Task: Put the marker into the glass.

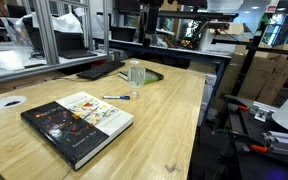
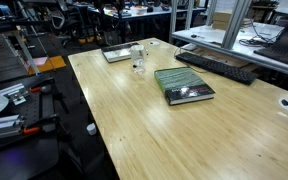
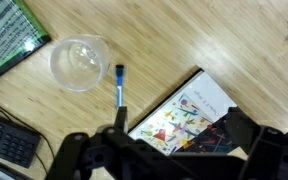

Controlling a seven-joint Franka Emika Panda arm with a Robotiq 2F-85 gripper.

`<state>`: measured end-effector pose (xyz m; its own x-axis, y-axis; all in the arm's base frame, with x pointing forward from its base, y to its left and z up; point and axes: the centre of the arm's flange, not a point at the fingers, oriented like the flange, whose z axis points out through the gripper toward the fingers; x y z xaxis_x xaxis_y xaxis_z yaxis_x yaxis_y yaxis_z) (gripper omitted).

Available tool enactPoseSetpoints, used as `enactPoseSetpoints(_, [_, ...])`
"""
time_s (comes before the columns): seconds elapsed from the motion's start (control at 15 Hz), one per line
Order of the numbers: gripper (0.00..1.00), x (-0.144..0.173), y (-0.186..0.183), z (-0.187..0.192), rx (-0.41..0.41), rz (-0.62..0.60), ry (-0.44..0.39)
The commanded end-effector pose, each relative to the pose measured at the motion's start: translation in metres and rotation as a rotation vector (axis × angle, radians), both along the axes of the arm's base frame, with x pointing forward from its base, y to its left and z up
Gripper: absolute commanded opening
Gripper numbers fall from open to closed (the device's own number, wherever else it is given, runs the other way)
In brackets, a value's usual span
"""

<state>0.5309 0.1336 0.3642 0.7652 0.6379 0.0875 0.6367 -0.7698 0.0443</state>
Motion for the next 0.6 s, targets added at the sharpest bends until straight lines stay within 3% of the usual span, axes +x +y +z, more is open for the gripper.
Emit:
enactPoseSetpoints(0.0, [1.00,0.000,0.005,-0.006,0.002,0.030,0.007])
enactPoseSetpoints(0.4, [1.00,0.004,0.009,-0.011,0.003,0.060,0.007])
enactPoseSetpoints(0.53, [1.00,0.024,0.007,-0.024,0.058,0.063,0.069])
